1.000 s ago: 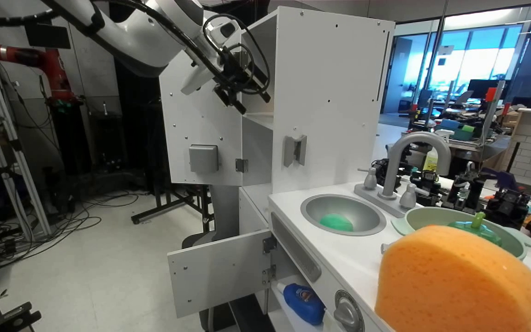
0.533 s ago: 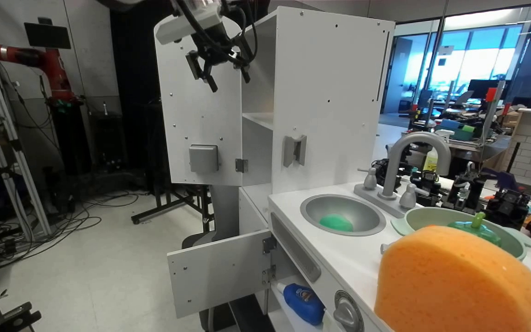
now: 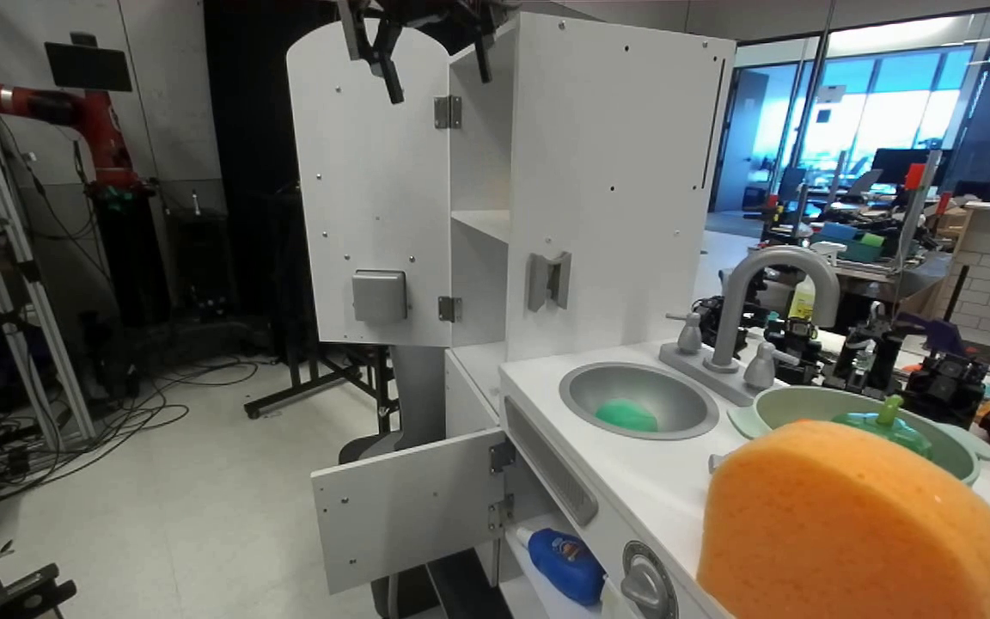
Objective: Open the top cabinet at the left, then put the yellow plushie and the orange sponge in the top compartment of the top cabinet
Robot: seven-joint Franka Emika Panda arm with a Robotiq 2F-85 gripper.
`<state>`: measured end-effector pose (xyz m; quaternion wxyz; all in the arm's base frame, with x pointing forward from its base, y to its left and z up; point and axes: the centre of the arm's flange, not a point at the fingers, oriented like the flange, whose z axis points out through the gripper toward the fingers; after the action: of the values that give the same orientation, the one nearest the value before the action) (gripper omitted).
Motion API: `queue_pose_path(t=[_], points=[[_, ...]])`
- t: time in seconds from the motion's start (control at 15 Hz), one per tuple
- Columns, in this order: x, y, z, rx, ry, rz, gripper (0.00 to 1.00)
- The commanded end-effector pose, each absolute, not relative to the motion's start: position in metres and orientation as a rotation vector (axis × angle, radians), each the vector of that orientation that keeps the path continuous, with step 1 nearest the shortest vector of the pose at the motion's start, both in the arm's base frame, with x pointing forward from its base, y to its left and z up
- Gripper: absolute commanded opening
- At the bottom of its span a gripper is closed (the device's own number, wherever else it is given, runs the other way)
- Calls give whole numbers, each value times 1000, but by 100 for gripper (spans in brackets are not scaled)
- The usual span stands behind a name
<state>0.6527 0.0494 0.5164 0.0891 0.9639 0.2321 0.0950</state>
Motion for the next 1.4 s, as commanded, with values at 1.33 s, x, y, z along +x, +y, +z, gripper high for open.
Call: queue_pose_path(t=[1.33], points=[[548,-157,303,2854,-75,193,100]])
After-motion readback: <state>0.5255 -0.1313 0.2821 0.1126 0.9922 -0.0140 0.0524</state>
